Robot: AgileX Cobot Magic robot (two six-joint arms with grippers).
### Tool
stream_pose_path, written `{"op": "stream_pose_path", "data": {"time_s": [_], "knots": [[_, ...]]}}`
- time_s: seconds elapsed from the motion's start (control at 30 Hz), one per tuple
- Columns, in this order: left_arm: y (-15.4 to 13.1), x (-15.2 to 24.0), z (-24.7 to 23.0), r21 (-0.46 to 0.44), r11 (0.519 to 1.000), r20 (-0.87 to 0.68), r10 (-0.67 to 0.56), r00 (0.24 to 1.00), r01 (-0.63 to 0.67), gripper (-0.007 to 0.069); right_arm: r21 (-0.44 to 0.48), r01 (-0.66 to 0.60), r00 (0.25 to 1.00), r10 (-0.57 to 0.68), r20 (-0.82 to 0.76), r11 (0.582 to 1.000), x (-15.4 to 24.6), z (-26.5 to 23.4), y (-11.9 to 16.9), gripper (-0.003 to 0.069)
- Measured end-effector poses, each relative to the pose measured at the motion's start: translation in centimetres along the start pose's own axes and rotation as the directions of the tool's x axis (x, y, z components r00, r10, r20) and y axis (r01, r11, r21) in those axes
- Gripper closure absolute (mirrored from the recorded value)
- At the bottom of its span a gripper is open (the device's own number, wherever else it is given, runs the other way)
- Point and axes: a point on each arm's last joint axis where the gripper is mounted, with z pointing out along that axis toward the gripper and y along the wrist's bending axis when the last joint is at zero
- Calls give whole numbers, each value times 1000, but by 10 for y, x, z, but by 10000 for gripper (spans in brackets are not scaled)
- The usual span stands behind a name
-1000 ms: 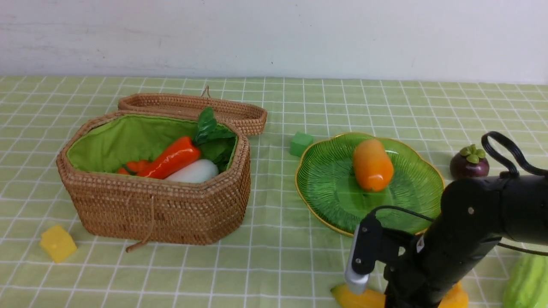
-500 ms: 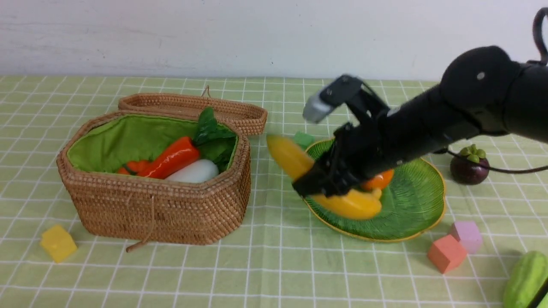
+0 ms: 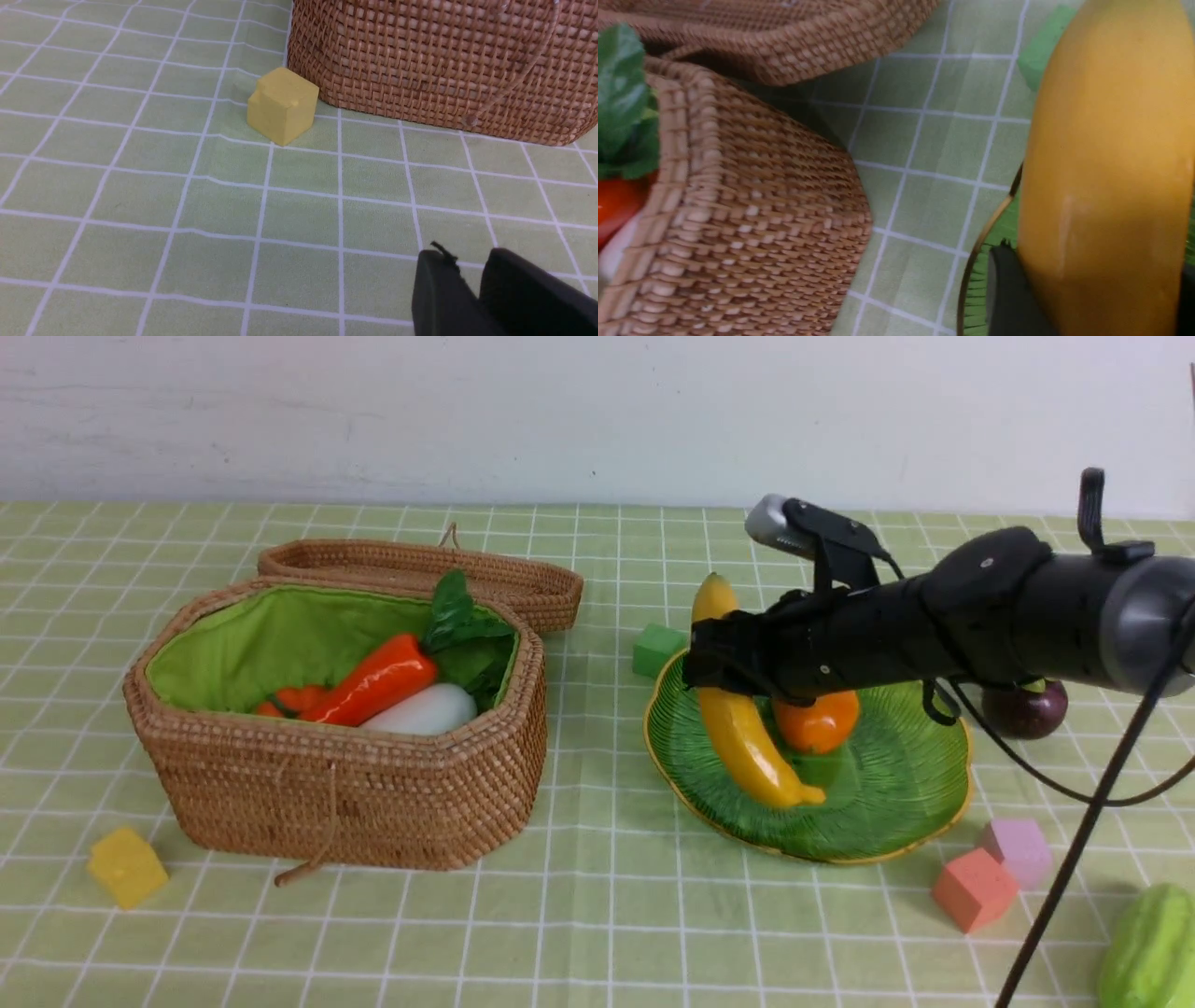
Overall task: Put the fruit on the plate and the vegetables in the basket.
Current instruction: Use the right arm to grab a banana and put it into the right plate, then use the right arm to grab a mangosteen and put it into the right plate
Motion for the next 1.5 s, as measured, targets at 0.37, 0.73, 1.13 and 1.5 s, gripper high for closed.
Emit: {"op": "stream_pose_path", "data": {"time_s": [0.37,0.73,1.13,1.5], "knots": [[0,0,0,0,1000,0,0,1000,0,477,-54,12,998,-16,-58,998,3,-6,7,-15],[0,0,0,0,1000,0,0,1000,0,470,47,-90,977,79,199,995,-62,-112,-49,33],[0,0,0,0,1000,0,0,1000,0,461,333,-43,995,11,98,942,-52,-118,-141,37],[0,0,0,0,1000,0,0,1000,0,460,436,-90,996,68,65,895,-37,-90,-175,46]]}}
